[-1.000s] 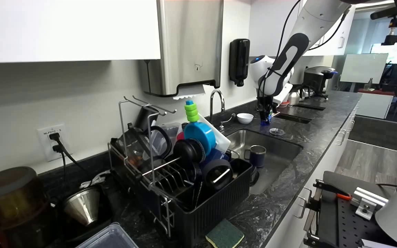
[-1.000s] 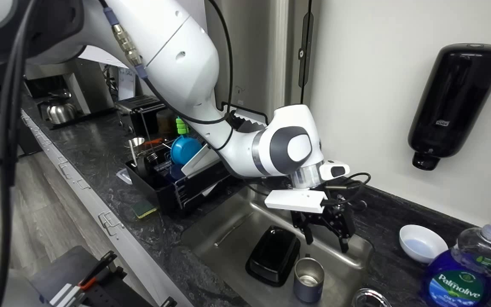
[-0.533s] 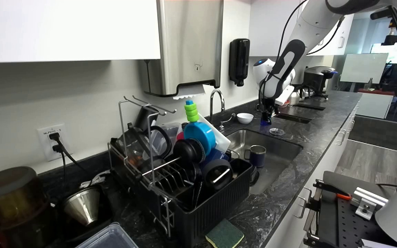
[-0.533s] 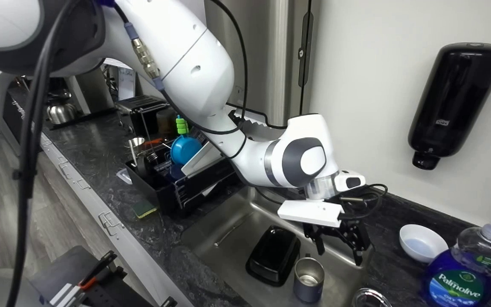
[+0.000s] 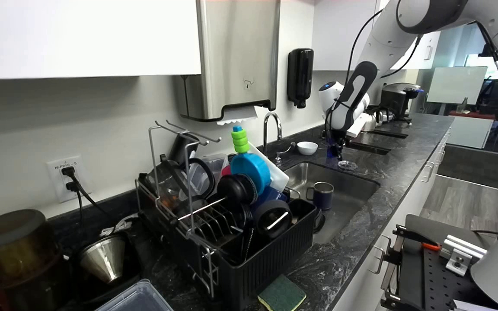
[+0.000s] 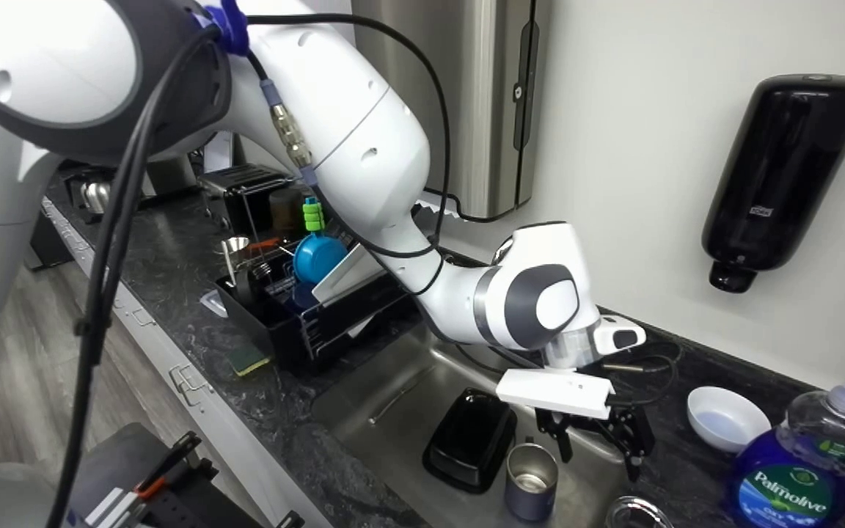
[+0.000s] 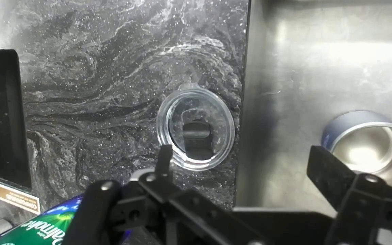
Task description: Take the lid and put it on the cup
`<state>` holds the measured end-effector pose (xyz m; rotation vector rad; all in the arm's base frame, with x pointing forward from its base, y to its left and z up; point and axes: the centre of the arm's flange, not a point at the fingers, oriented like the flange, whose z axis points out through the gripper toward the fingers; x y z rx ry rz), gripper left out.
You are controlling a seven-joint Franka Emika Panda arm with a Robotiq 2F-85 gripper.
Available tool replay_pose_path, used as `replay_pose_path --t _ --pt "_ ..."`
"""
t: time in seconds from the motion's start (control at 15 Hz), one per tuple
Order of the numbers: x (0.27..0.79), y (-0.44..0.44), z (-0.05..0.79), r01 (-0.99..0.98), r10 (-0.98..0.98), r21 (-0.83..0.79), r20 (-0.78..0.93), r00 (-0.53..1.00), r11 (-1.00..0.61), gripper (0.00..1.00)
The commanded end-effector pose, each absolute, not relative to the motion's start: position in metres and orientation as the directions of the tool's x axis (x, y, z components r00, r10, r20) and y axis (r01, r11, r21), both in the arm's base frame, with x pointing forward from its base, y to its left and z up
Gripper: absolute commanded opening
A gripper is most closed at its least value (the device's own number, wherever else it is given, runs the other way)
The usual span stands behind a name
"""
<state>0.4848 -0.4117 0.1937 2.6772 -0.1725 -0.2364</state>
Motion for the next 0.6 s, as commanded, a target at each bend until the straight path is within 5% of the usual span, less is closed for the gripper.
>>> replay_pose_path --t 0.0,0.53 --pt "0.487 -0.427 0.183 -0.048 -0.119 0.439 -0.136 0.983 -0.897 1.00" --pt "0.483 -0.444 0.167 -0.010 -0.090 0.434 -0.164 0.982 -0.901 1.00"
